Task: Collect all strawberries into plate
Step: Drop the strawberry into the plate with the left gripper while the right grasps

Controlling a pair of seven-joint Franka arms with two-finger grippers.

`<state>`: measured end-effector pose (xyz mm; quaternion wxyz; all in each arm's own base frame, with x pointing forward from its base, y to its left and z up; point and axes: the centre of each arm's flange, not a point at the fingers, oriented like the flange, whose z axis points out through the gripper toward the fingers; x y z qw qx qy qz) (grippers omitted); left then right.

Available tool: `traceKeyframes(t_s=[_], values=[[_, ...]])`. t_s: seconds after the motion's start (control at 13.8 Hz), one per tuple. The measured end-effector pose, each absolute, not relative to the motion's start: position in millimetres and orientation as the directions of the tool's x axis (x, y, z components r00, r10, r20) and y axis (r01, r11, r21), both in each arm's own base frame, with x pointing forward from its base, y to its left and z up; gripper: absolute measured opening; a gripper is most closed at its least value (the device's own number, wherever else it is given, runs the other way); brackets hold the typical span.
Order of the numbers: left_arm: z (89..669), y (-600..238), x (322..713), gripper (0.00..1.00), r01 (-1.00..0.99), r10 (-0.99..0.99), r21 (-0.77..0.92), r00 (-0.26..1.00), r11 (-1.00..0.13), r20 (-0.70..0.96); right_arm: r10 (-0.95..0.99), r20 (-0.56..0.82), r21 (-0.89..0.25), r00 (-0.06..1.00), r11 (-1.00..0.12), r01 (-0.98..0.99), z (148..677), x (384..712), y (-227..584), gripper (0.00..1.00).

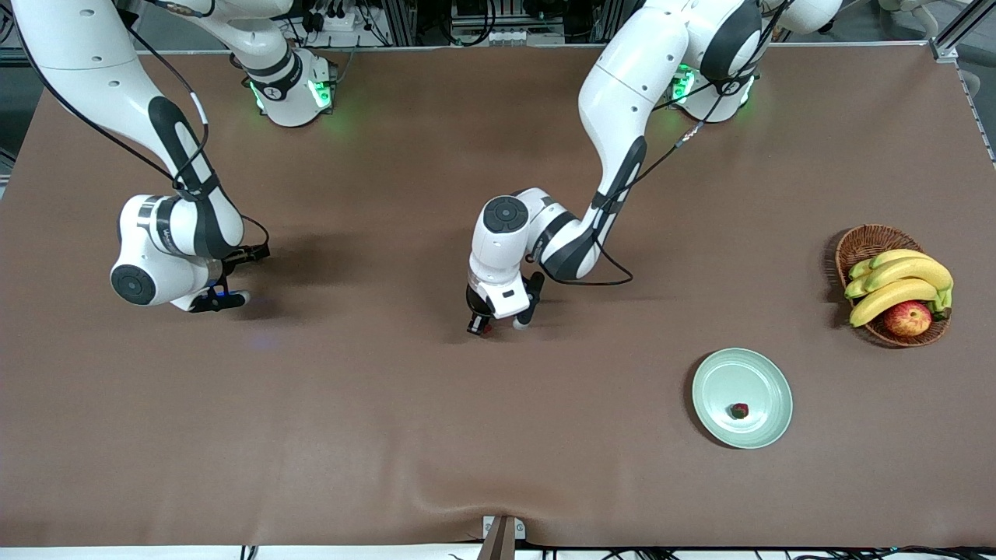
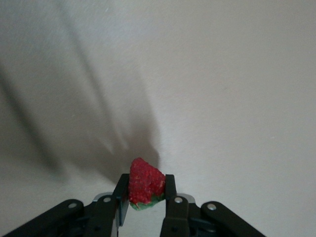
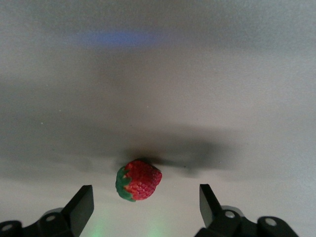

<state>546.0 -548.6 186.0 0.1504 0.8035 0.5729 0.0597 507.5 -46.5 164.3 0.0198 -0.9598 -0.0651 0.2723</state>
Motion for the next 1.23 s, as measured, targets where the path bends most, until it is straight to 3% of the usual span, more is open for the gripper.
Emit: traceKeyframes(t_s=[0.07, 0.22, 0.58, 1.23], values=[[195.8, -541.4, 554.9, 0.32, 0.905, 0.945, 0.308, 0.324, -0.292, -0.055, 0.136, -0.521, -0.074, 0.843, -0.991, 0.114, 163.1, 507.1, -46.4, 0.94], [232.3, -522.4, 578.0, 0.32, 0.907, 0.955, 0.318, 0.297, -0.276, -0.018, 0.137, -0.519, -0.074, 0.843, -0.991, 0.116, 161.6, 507.3, -45.7, 0.81], [307.3, -438.3, 638.4, 0.32, 0.901, 0.948, 0.294, 0.307, -0.318, 0.084, 0.141, -0.49, -0.068, 0.86, -0.99, 0.123, 161.7, 512.1, -44.3, 0.73], [276.5, -206.3, 732.6, 0.32, 0.951, 0.966, 0.198, 0.207, -0.236, 0.157, 0.146, -0.513, -0.074, 0.846, -0.989, 0.125, 156.5, 508.0, -41.4, 0.62]])
